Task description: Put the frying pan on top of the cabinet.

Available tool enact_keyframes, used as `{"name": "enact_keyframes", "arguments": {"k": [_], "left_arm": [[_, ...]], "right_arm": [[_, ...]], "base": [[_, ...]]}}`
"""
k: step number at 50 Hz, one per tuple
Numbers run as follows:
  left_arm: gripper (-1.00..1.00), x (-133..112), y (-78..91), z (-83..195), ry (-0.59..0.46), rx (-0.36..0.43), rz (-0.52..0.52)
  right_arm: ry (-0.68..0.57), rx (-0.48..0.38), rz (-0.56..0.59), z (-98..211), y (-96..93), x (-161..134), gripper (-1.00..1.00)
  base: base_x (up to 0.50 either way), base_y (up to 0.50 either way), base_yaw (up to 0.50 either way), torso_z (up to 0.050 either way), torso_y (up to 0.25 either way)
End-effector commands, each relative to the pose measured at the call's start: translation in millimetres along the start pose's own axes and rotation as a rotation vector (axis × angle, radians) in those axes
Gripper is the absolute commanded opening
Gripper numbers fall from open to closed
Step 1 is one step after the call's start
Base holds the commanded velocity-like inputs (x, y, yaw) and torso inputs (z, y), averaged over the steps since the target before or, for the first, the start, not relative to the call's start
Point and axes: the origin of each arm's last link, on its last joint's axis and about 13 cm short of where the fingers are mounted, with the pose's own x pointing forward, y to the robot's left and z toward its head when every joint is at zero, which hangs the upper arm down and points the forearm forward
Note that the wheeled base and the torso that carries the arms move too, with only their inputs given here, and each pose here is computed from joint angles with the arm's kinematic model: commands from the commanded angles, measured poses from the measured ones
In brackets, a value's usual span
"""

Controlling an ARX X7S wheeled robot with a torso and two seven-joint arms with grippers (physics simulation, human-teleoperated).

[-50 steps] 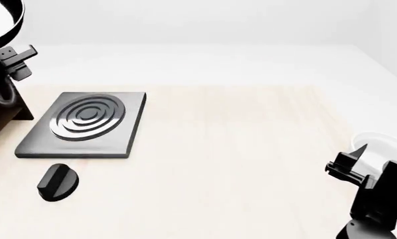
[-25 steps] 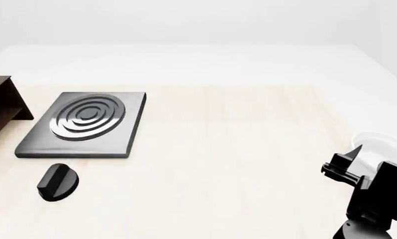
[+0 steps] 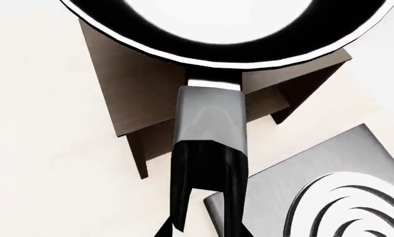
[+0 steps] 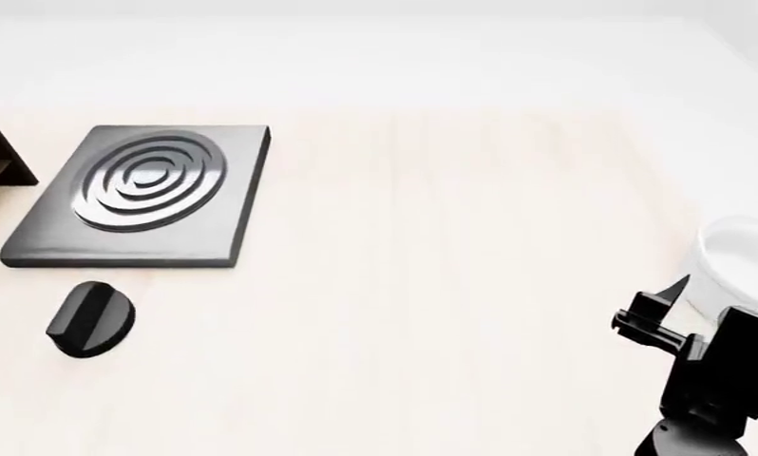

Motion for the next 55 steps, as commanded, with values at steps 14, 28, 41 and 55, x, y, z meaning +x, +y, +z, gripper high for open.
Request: {"name": "enact_keyframes", "arguments": {"k": [14,28,41,55], "left_arm": [[-1.0,-8,-4.7,8,-0.048,-0.015,-0.056],[1.0,-9,-4.5,11,-0.05,-0.043,-0.081],[1.0,-11,-5.2,15,-0.1,-0.038,-0.095],[1.0,-39,-22.2,32,-0.256,0.029,-0.206]], "right_arm": [[0.003,0.0,0.009,-2,0.4,-1,1.0],[0.004,0.0,0.014,-3,0.6,-2,1.0],[0.004,0.0,0.017,-3,1.0,-3,1.0],[0.002,0.001,0.023,-3,2.3,-3,1.0]], "base": [[0.0,0.0,0.0,0.0,-0.049],[0.0,0.0,0.0,0.0,0.0],[0.0,0.0,0.0,0.0,0.0],[0.0,0.0,0.0,0.0,0.196]]}}
